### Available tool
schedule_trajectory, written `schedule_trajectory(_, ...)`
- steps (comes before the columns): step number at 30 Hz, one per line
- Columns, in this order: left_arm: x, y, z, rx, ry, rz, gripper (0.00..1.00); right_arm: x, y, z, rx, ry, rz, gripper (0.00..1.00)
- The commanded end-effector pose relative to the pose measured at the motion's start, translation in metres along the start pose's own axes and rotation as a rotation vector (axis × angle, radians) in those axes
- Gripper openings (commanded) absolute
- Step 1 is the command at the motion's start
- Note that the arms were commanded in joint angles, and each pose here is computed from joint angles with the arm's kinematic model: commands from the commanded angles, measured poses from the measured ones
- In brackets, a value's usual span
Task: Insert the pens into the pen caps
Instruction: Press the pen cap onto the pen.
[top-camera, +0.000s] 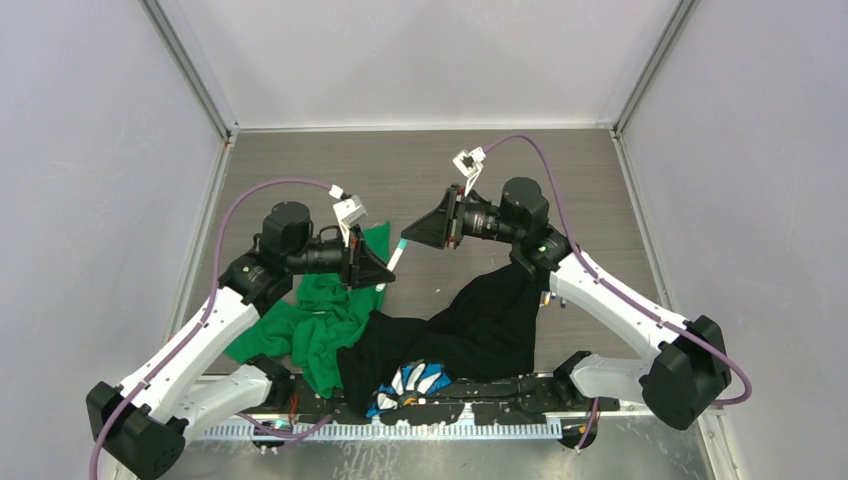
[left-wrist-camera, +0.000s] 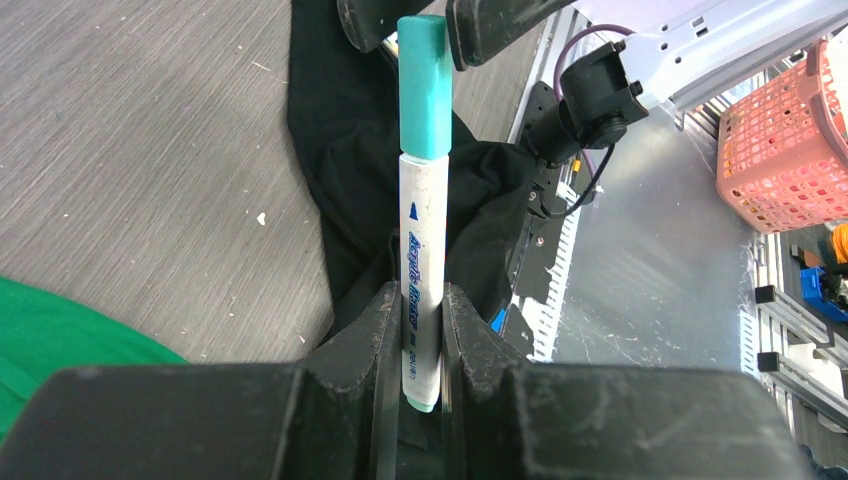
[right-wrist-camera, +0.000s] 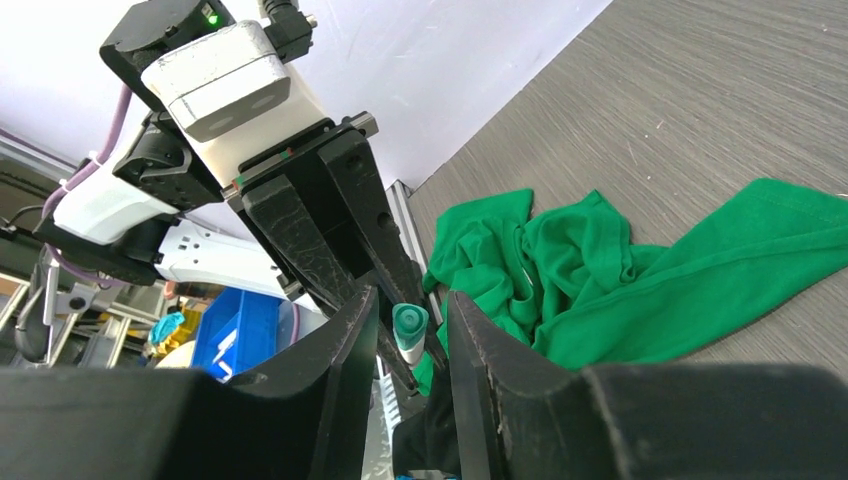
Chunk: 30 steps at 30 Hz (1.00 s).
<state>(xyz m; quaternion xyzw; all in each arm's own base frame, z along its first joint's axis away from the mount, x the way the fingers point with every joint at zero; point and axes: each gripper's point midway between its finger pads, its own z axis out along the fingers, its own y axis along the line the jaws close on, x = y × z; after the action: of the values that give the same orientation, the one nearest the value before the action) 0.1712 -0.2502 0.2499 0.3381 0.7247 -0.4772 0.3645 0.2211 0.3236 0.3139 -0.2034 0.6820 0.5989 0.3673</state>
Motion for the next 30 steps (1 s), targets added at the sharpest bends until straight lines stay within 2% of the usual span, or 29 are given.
schedule_trajectory(1,-0.019,-0.014,-0.005,0.038,-0.046,0.069,0.0,-0.017,0.027,0.003,-0.086,-0.023,-0.056,0.37)
schedule_trajectory(4,-0.019,-0.014,-0.005,0.038,-0.044,0.067,0.0,-0.014,0.028,0.005,-0.097,-0.01,-0.055,0.36)
schedule_trajectory(10,-0.019,-0.014,-0.005,0.038,-0.047,0.07,0.0,-0.01,0.031,0.008,-0.117,0.011,-0.059,0.28)
schedule_trajectory(14,-0.022,-0.021,-0.007,0.064,-0.062,0.078,0.0,-0.006,0.031,0.006,-0.126,0.023,-0.069,0.07)
schedule_trajectory(16,-0.025,-0.03,-0.009,0.108,-0.078,0.083,0.0,-0.002,0.033,0.005,-0.145,0.034,-0.08,0.01)
schedule_trajectory(22,-0.036,-0.06,-0.016,0.252,-0.133,0.093,0.0,0.011,0.045,-0.001,-0.218,0.12,-0.101,0.01)
schedule_trajectory(30,-0.051,-0.077,-0.02,0.338,-0.194,0.1,0.0,0.03,0.049,-0.01,-0.26,0.196,-0.064,0.01)
